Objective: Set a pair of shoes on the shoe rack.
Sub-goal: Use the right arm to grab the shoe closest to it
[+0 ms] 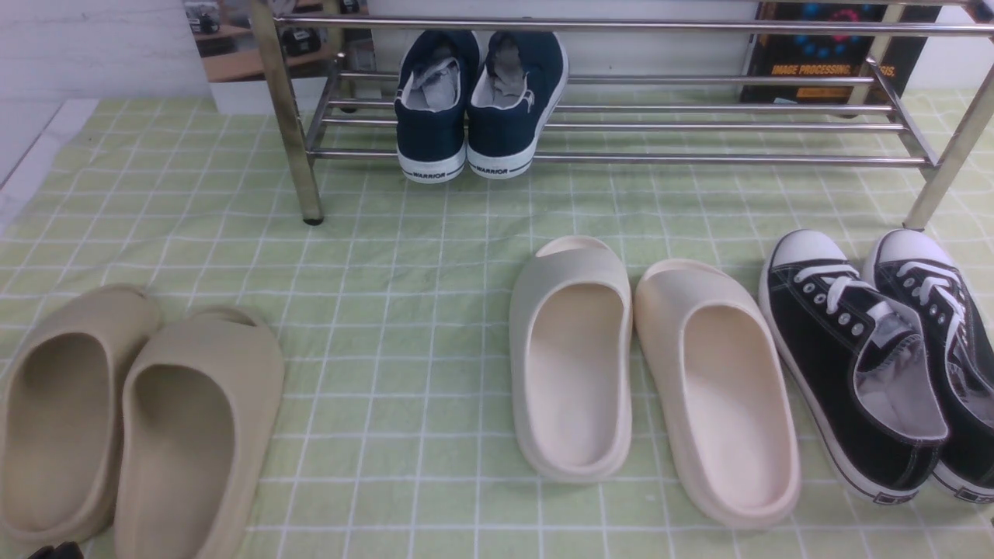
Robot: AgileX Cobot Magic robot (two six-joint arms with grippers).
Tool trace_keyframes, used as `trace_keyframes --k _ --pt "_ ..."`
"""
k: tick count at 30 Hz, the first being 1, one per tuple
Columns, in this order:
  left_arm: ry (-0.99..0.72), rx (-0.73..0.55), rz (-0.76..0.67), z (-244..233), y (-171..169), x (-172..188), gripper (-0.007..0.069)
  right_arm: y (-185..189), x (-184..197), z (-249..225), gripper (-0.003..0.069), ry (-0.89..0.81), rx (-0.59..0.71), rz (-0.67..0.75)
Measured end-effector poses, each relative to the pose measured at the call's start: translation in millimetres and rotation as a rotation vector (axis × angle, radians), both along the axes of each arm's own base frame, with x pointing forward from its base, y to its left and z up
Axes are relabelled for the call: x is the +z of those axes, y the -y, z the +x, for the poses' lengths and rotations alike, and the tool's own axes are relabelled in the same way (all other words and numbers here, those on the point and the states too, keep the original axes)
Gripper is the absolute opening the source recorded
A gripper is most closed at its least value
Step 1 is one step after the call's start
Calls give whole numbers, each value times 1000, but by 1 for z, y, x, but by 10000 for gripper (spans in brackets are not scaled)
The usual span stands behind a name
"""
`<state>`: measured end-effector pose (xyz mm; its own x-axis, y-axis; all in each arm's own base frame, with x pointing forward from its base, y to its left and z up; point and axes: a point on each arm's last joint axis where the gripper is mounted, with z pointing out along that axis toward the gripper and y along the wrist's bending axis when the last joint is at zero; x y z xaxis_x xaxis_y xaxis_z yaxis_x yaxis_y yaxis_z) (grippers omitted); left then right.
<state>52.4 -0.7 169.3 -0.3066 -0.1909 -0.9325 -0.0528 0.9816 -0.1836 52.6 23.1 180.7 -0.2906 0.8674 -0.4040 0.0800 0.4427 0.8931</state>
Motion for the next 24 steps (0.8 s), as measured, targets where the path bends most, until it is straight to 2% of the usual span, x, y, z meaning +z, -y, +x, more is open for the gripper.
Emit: trace_keyframes --k 5,10,13,16,17,18,19,24 --pt "0 0 -1 0 0 0 99 3 2 1 239 47 -12 -93" --pt "0 0 -3 0 0 0 106 5 8 2 239 118 -6 -284" --pt "0 0 -4 0 0 0 110 5 29 -1 224 196 6 -411" --pt "0 0 -4 0 0 0 113 5 60 1 124 233 31 -594" --pt "0 0 -4 0 0 0 113 5 65 1 124 238 35 -605" --pt "0 0 -4 0 0 0 113 5 81 5 46 217 62 -688" --pt "0 0 -4 0 0 0 113 5 91 10 18 192 85 -734" --pt "0 0 -4 0 0 0 113 7 124 37 -3 -12 261 -921"
